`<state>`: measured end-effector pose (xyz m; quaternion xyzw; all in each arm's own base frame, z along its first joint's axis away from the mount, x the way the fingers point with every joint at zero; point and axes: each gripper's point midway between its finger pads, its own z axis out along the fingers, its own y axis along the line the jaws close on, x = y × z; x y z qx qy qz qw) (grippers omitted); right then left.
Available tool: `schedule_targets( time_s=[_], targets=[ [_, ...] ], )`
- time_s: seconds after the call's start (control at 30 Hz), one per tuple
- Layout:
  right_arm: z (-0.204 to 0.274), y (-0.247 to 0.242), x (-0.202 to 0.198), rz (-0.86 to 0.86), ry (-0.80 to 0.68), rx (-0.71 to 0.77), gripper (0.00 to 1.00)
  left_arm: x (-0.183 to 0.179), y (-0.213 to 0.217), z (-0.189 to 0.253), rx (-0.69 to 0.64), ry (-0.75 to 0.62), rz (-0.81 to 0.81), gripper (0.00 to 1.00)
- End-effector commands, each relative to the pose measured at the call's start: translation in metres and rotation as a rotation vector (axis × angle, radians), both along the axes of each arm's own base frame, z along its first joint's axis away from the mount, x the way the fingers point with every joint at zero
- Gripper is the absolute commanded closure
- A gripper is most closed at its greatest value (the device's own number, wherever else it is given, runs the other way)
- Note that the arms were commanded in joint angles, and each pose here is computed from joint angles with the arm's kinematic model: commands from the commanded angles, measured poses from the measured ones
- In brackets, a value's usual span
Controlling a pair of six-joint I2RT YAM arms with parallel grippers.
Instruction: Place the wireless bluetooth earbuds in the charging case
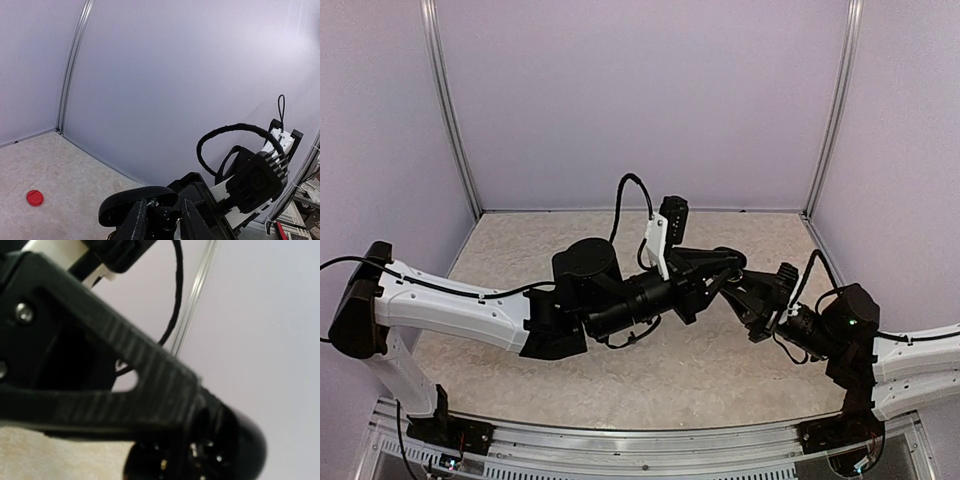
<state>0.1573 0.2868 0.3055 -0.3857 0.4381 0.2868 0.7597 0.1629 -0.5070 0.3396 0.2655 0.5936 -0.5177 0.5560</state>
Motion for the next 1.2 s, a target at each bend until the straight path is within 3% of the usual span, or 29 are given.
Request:
schedule_targets(
  time_s=[0.0, 1.17],
  targets=[
    [0.062, -0.015, -0.034, 0.098, -0.158, 0.178, 1.00, 0.031, 0.001, -0.078, 0.242, 0.090, 0.129, 0.75],
    [0.067, -0.021, -0.021, 0.042, -0.090, 0.222, 1.00, 0.004, -0.013, -0.104, 0.392, -0.030, 0.069, 0.80]
  ],
)
